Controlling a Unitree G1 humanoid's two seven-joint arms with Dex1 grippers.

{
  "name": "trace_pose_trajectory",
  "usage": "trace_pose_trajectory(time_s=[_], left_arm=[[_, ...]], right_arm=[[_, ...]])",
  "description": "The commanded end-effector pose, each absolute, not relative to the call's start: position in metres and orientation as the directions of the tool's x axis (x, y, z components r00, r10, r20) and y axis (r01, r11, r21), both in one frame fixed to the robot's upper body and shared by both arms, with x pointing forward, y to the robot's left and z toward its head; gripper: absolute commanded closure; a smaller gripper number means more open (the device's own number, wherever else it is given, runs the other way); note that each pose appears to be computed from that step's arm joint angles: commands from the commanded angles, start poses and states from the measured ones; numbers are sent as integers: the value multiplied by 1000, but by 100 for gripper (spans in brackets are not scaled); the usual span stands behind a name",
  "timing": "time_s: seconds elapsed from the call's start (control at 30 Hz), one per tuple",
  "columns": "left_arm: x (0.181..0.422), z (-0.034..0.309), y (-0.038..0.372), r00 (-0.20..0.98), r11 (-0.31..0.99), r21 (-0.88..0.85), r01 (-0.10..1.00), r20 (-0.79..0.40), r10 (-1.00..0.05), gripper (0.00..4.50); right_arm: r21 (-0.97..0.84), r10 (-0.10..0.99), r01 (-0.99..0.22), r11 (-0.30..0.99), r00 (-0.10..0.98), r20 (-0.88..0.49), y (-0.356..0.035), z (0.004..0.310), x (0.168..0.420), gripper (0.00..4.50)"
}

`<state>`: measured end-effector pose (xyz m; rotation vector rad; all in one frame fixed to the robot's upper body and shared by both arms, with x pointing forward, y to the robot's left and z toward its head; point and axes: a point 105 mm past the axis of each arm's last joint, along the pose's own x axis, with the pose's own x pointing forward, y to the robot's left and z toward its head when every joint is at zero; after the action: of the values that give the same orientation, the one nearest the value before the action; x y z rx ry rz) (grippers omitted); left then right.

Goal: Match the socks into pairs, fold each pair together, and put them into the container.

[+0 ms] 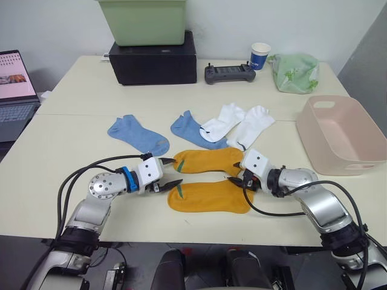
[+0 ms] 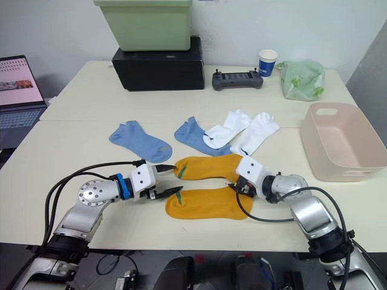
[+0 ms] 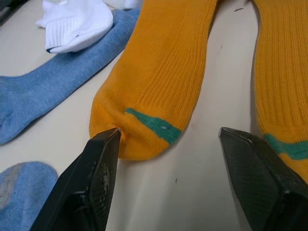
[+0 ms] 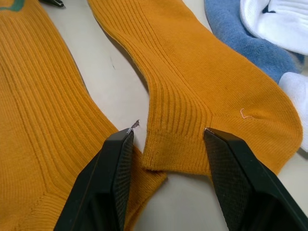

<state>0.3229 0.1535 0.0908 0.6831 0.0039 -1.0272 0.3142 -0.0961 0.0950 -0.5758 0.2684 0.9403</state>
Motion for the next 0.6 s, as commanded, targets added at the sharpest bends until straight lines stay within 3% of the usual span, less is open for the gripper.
trace_pose_trajectory(time_s=[0.03,0.07,0.23,0.27,0.37,0.6], left_arm=[[328,82,149,525,296,540,788,-337,-782,148],[329,80,150,524,288,545,788,-345,-779,164],[331,81,150,517,280,548,788,-342,-785,327],[331,81,149,513,275,549,789,-343,-787,356],[333,83,149,522,287,554,781,-329,-787,448],[331,93,149,513,283,565,775,-303,-803,448]], right_arm=[[-414,686,-808,419,581,-439,-93,100,319,239],[-413,686,-803,430,588,-428,-93,101,321,258],[-420,709,-802,425,583,-397,-90,110,323,436],[-423,714,-803,420,580,-391,-90,113,323,450],[-433,728,-809,398,566,-387,-89,117,323,450],[-478,749,-797,370,560,-353,-90,139,328,450]])
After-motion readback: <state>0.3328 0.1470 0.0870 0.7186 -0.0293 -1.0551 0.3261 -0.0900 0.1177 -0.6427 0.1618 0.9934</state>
